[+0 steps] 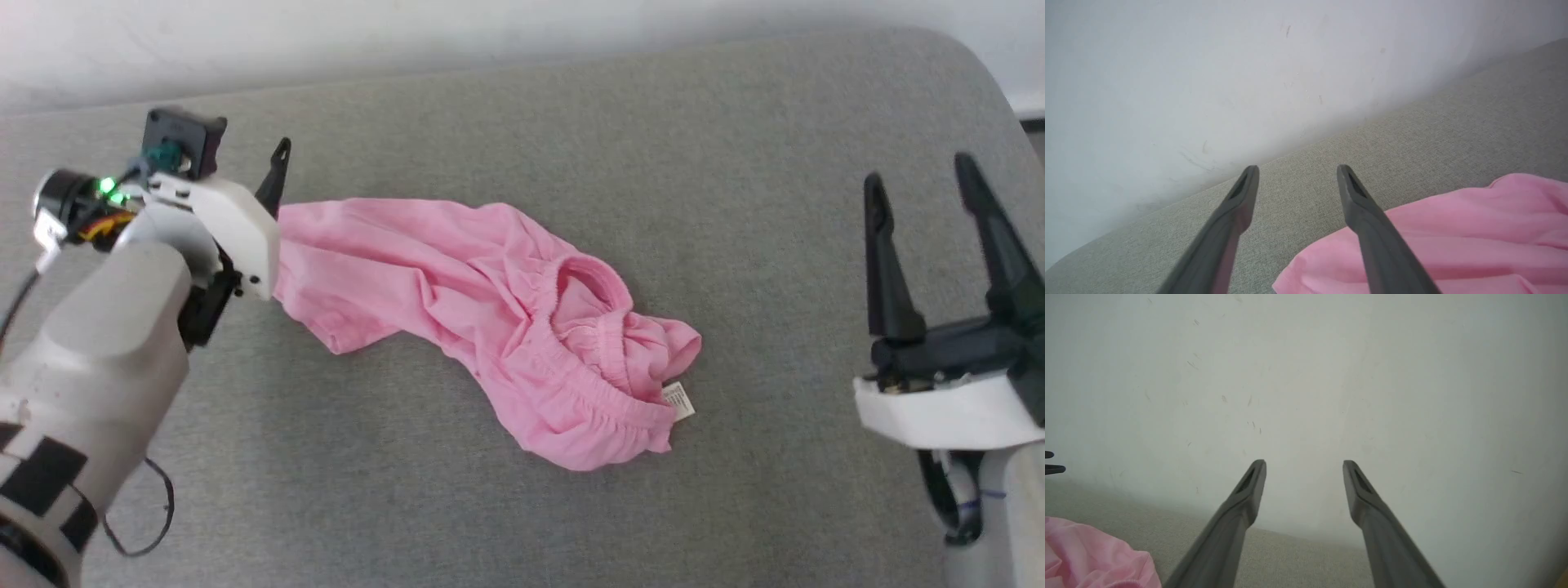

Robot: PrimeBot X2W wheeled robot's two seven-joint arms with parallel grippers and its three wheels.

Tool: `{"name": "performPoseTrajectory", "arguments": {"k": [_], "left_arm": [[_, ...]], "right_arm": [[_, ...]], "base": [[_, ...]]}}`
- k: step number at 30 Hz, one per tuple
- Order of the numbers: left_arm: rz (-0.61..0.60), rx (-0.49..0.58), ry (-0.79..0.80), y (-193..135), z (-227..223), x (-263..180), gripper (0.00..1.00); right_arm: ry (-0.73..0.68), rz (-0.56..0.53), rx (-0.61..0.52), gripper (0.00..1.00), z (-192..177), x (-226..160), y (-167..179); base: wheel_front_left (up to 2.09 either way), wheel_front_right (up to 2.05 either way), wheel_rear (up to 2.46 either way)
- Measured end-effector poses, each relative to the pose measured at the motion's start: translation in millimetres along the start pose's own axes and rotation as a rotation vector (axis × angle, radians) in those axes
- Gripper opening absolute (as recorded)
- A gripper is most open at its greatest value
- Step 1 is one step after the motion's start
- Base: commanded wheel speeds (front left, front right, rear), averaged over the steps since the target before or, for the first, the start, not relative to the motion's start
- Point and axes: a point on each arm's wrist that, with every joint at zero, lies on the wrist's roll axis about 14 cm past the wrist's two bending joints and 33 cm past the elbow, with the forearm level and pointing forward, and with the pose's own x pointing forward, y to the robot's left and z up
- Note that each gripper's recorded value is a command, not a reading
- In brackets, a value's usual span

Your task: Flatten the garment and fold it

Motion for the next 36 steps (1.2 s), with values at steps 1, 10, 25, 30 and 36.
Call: {"name": "performPoseTrajectory", "arguments": {"k": [1,10,25,30,36], "left_arm": [[0.030,-0.009,-0.028,4,4,-6,1.00],[0.346,-0.048,-0.340,32,53,-94,1.00],[0.635,-0.096,-0.377,38,12,-192,1.00],[0.638,-0.115,-0.360,33,3,-190,1.00],[0.650,-0.141,-0.324,33,-12,-186,1.00]], "right_arm": [[-0.030,0.022,-0.018,1.00,9,5,2],[-0.111,0.371,-0.132,1.00,29,44,55],[0.788,0.859,-0.260,1.00,-90,37,128],[0.993,0.908,-0.289,1.00,-118,32,132],[1.103,0.954,-0.224,1.00,-158,20,153]], "base": [[0.00,0.00,0.00],[0.00,0.00,0.00],[0.00,0.00,0.00],[0.00,0.00,0.00],[0.00,0.00,0.00]]}}
